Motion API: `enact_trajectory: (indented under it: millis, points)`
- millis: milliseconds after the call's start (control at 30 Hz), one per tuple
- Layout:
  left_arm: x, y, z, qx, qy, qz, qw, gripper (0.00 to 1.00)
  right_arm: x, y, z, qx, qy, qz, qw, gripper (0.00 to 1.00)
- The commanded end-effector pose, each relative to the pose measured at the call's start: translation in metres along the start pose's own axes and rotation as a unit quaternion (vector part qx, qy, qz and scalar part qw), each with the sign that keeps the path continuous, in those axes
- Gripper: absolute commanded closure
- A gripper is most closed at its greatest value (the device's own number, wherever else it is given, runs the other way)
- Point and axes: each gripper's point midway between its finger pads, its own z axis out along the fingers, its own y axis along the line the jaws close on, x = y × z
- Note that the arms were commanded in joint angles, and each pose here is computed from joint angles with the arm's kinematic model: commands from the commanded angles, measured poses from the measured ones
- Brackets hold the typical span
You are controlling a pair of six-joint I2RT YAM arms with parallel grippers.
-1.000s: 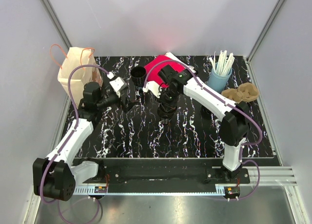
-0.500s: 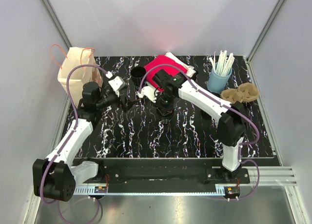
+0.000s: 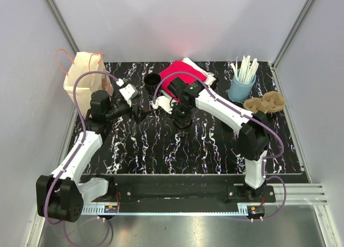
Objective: Pack the takeout coffee
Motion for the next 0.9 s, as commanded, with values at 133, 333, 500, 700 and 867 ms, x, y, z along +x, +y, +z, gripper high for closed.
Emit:
enact_trajectory:
  millis: [133, 333, 500, 700, 867]
  points:
    - [-0.015, -0.001, -0.002, 0.005, -0.028, 0.021, 0.999, 0.01, -0.002, -0.003, 0.002, 0.004, 0.008, -0.009, 1.0, 1.0]
    - [-0.015, -0.002, -0.002, 0.007, -0.028, 0.021, 0.999, 0.01, -0.001, -0.003, 0.003, 0.003, 0.008, -0.01, 1.0, 1.0]
    - [-0.015, -0.001, -0.002, 0.007, -0.028, 0.02, 0.999, 0.01, 0.0, -0.002, 0.002, 0.003, 0.009, -0.01, 1.0, 0.96]
    - [-0.014, -0.001, -0.002, 0.008, -0.028, 0.018, 0.999, 0.01, -0.003, -0.003, -0.004, 0.009, 0.002, -0.013, 1.0, 0.84]
    - [-0.014, 0.0, -0.001, 0.007, -0.028, 0.018, 0.999, 0.01, -0.005, -0.003, -0.008, 0.016, -0.001, -0.015, 1.0, 0.8]
